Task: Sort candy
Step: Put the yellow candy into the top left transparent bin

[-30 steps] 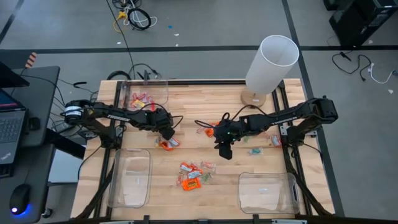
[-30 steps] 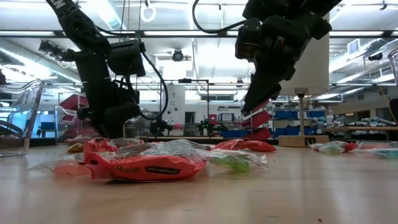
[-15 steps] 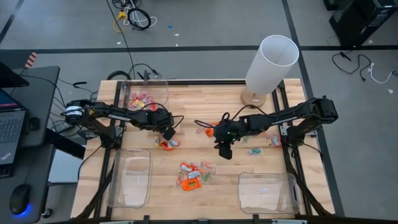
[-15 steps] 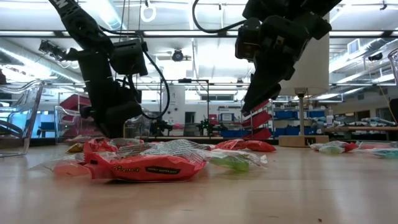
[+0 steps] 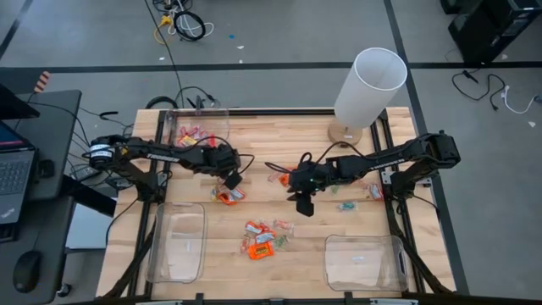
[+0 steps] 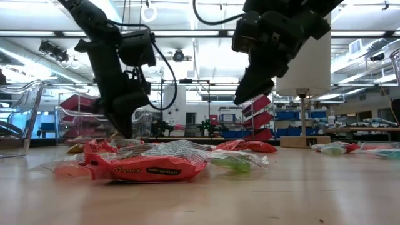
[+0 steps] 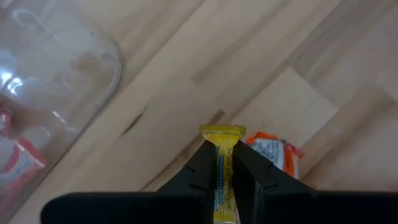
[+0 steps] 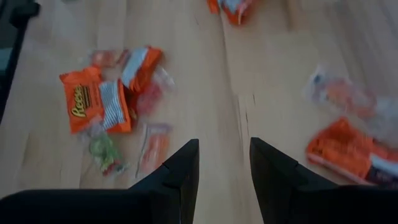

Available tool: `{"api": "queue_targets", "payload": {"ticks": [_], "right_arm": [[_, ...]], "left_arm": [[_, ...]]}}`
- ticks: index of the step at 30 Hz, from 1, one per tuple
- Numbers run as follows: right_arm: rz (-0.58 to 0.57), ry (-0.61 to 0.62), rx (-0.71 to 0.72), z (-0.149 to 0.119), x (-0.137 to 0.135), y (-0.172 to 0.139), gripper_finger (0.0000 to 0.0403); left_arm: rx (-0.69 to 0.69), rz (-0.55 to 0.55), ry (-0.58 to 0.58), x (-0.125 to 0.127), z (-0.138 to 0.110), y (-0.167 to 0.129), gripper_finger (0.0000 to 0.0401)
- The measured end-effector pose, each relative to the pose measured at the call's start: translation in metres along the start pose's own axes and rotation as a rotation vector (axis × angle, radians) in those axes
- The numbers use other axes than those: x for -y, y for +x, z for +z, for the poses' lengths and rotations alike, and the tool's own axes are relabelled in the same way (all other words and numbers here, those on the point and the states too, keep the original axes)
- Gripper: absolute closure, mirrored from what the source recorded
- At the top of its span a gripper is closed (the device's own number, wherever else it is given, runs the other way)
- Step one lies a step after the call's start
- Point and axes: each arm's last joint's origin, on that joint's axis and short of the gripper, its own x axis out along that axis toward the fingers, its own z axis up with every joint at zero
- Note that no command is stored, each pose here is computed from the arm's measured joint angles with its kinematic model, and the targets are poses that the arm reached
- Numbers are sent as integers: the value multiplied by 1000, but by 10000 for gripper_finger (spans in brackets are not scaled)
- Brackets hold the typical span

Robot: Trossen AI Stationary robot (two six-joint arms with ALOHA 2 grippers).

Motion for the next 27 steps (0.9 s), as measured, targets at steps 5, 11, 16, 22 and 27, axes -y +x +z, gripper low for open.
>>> {"api": "queue_targets", "payload": {"ticks": [5,11,16,22,27], "right_arm": [[22,-81,82,8,-3,0,275],[41,-179,160,15,-7,-1,275],[54,-257,210,18,-12,-2,275],[73,-297,212,17,-20,-1,275],[88,-352,226,16,-27,-2,275]], "left_arm": [[7,-1,34,2,8,-7,362],[35,19,102,10,21,-24,362],[116,-8,186,18,34,-48,362],[183,9,184,5,35,-86,362],[258,-12,209,-10,27,-117,362]]}}
